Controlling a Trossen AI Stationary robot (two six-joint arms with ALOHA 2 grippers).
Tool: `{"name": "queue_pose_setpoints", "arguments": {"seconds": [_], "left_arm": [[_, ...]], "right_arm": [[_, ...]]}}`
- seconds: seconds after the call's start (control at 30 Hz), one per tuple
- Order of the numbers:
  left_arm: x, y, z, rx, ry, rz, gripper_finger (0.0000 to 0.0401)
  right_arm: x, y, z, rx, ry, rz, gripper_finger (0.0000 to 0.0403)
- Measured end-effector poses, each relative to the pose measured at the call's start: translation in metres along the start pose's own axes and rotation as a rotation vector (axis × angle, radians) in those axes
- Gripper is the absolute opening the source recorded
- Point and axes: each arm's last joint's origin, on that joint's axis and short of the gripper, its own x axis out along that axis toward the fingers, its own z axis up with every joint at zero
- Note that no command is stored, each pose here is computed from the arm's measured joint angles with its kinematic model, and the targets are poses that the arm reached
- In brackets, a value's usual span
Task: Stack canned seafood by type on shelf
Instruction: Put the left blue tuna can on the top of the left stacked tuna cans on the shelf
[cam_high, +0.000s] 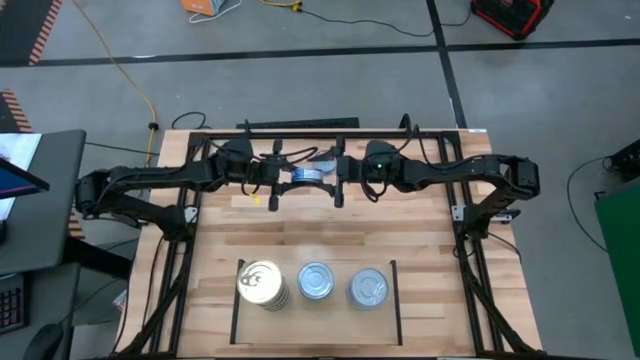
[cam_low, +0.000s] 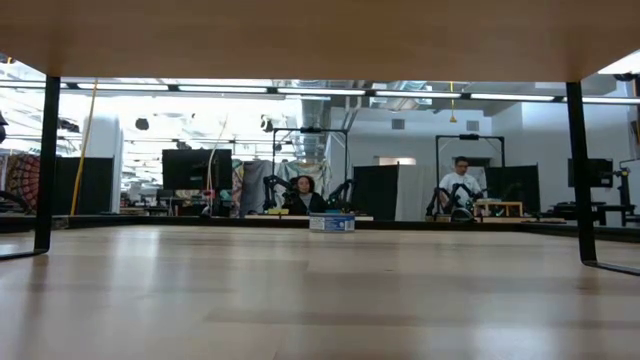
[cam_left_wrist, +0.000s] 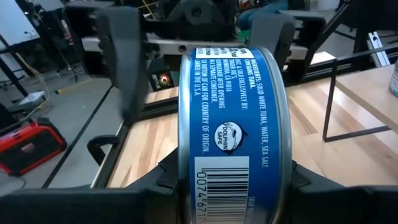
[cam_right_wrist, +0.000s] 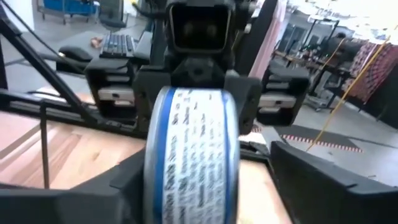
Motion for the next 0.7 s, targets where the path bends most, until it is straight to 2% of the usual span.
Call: {"name": "queue_pose_setpoints", "arguments": {"seconds": [0.3,0.33,0.53,0.7], "left_arm": [[0.0000,0.0013,-0.0011,-0.001,0.024,0.051,0.0128],[0.0000,0.0016,-0.0015,-0.006,0.032,0.067,0.0131],[-0.0003,0.0021,-0.0049,-0.044,0.077,0.110,0.0163],[-0.0009,0.0026,-0.0089,-0.095,0.128,0.159,0.0211]], "right_arm": [[-0.0001,0.0023,-0.0057,0.012,0.061,0.017,0.0163],[-0.0002,0.0024,-0.0062,0.014,0.066,0.019,0.0155],[-0.0006,0.0027,-0.0088,0.016,0.094,0.023,0.0154],[-0.0030,0.0027,-0.0084,0.018,0.115,0.027,0.0155]]}}
